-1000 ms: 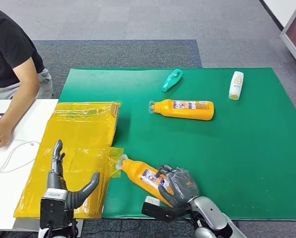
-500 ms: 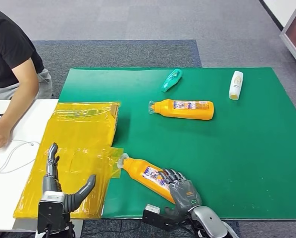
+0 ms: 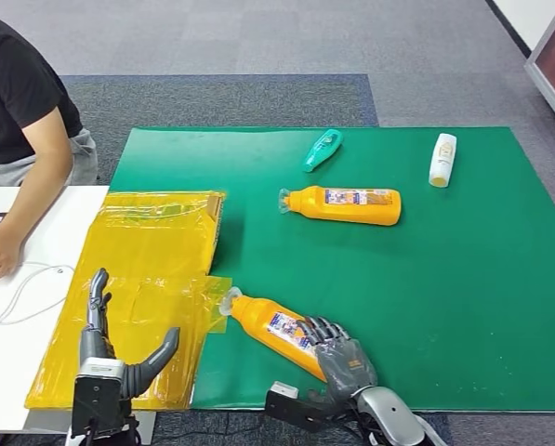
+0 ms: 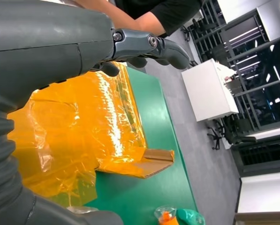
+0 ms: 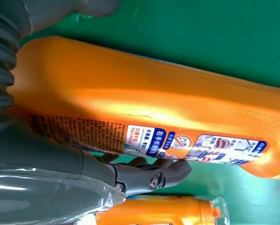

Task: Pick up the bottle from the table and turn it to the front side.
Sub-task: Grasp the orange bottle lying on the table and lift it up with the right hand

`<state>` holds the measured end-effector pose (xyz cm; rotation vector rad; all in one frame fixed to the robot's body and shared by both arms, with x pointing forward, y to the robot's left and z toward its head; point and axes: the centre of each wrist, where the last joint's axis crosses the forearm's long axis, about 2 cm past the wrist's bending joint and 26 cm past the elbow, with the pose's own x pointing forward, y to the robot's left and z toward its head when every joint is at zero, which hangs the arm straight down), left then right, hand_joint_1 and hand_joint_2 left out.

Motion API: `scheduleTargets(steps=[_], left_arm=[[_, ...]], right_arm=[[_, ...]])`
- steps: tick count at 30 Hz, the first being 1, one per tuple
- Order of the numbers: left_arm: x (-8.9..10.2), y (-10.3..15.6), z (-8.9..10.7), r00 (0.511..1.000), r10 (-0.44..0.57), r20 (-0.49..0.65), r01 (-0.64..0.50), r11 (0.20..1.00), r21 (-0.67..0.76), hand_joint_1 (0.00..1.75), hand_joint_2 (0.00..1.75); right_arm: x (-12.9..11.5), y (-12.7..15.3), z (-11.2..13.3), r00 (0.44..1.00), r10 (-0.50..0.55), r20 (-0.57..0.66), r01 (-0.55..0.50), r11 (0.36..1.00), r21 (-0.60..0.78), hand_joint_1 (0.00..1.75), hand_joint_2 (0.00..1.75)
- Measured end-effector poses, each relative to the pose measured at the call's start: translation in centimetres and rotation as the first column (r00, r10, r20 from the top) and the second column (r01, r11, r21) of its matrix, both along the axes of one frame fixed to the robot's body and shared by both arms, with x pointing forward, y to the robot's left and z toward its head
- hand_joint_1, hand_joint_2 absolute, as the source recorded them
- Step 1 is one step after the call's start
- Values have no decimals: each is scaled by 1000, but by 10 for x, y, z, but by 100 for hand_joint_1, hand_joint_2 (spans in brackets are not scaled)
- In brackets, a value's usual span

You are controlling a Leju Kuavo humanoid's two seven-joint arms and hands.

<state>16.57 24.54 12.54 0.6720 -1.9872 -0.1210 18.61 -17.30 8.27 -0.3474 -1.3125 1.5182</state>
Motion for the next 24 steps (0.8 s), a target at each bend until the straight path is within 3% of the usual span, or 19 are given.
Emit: scheduleTargets(steps=[12, 24], left_arm=[[0, -7, 6, 1000, 7, -11, -7, 1000, 11, 0, 175], [-11, -8, 16, 998, 61, -17, -61, 998, 22, 0, 175]], right_arm=[[17, 27, 0, 995, -62, 79, 56, 996, 68, 0, 175], [37, 27, -11, 954, -202, 221, 245, 951, -188, 0, 175]])
